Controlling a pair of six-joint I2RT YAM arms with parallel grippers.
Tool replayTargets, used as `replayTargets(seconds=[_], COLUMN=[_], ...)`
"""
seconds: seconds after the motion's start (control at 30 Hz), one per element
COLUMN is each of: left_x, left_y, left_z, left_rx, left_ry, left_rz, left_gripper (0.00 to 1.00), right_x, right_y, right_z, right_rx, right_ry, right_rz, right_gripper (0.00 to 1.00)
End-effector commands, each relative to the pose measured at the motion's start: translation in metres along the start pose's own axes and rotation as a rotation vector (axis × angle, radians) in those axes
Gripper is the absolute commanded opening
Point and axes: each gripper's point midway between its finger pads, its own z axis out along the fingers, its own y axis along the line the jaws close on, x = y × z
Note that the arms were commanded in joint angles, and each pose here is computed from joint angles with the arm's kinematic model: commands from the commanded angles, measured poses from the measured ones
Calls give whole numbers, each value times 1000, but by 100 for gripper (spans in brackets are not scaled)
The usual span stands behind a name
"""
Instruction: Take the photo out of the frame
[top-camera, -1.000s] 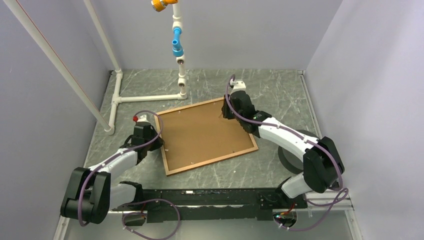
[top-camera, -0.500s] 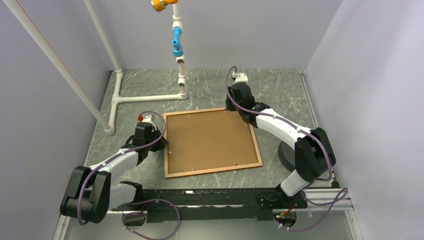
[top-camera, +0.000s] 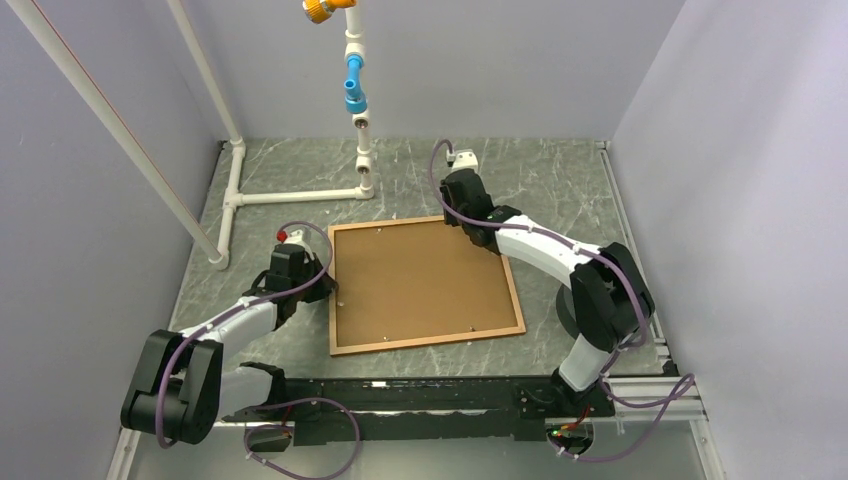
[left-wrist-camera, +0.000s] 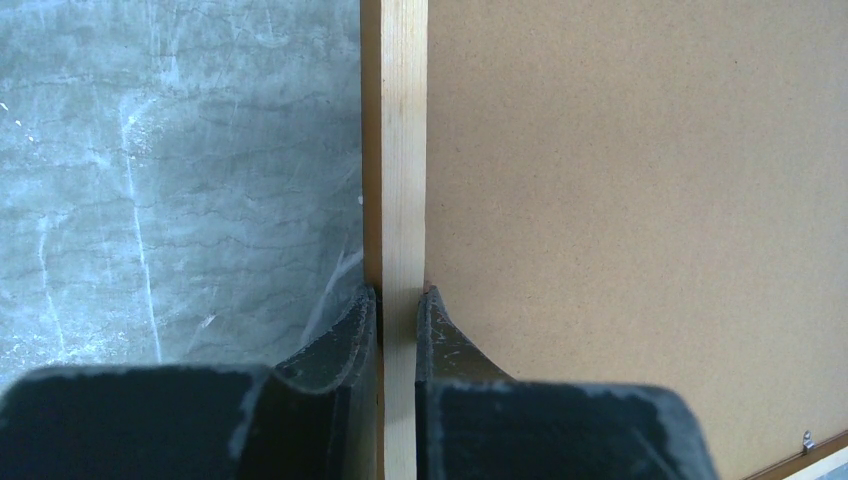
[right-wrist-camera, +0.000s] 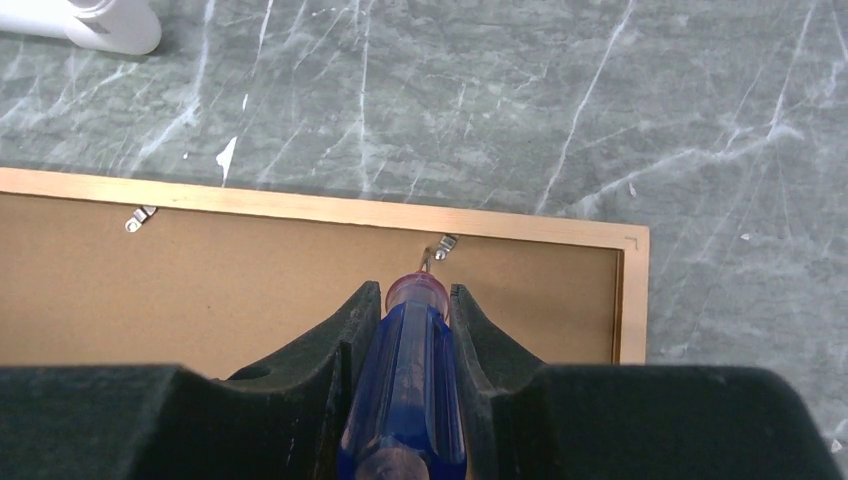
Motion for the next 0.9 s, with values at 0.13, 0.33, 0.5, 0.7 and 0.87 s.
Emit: replayTargets(seconds=[0.13, 0.33, 0.5, 0.7, 0.87], left_x=[32, 31, 31, 36, 35], left_y=[0, 3, 7, 9, 8], left_z=[-1, -3, -3, -2, -2], left_rx=[17, 1, -28, -42, -36], left_ry=[124, 112, 104, 122, 122], left_rz=[-44, -49, -68, -96, -95], left_gripper=[0, 0, 0, 0, 0], right_x=[-26, -18, -7, 10, 4], right_y=[-2, -20, -26, -27, 0], right_z=[9, 10, 3, 2, 2], right_rx=[44, 186, 273, 322, 141], right_ry=[-83, -36, 21, 125, 95], right_rz=[0, -13, -13, 37, 47], right_gripper=[0, 0, 0, 0, 0])
